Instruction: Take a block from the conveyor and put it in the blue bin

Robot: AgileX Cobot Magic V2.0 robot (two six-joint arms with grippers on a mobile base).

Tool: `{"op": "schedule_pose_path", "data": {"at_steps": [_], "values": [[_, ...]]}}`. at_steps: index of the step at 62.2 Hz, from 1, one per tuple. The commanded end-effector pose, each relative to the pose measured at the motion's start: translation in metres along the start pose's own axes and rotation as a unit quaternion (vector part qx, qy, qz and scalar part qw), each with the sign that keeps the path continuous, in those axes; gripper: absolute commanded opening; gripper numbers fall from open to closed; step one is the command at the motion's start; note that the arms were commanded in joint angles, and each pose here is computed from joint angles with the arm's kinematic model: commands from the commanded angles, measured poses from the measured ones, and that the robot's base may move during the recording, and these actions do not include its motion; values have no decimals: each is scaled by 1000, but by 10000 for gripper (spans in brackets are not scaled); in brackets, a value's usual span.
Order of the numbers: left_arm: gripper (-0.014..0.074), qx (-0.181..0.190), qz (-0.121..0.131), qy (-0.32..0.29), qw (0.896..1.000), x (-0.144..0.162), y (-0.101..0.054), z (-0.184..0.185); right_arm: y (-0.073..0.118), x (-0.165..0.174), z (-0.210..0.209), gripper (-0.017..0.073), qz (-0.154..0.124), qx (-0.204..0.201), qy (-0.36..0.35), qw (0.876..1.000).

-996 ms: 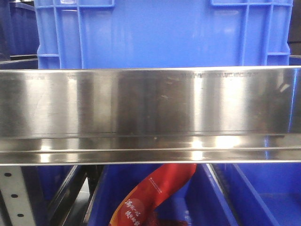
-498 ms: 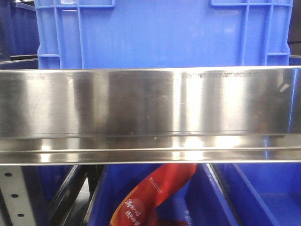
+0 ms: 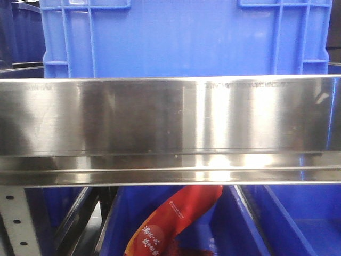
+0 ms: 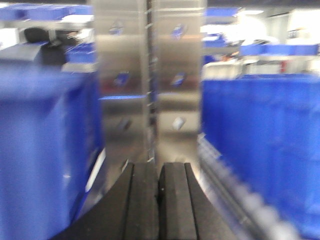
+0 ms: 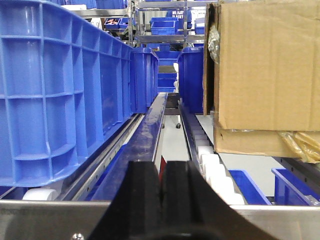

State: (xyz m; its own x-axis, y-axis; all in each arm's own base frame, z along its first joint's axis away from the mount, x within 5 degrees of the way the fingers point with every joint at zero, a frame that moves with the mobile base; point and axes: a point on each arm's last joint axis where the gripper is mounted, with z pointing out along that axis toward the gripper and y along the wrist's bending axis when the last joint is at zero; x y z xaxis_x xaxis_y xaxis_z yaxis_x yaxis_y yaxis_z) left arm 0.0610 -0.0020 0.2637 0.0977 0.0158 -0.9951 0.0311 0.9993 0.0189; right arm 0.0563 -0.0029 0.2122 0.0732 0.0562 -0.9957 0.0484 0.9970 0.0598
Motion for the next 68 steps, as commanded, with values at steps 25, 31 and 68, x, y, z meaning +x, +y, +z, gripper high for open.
{"op": "schedule_pose_path", "data": {"at_steps": [25, 31, 68], "values": [[-111, -23, -12, 5, 1000, 50, 2, -10, 0, -2, 0, -162, -1, 2, -13, 1000], [-111, -23, -11, -11, 1000, 47, 2, -10, 0, -2, 0, -162, -1, 2, -13, 1000], [-111, -23, -11, -15, 1000, 46, 2, -10, 0, -2, 0, -162, -1, 2, -13, 1000]]}}
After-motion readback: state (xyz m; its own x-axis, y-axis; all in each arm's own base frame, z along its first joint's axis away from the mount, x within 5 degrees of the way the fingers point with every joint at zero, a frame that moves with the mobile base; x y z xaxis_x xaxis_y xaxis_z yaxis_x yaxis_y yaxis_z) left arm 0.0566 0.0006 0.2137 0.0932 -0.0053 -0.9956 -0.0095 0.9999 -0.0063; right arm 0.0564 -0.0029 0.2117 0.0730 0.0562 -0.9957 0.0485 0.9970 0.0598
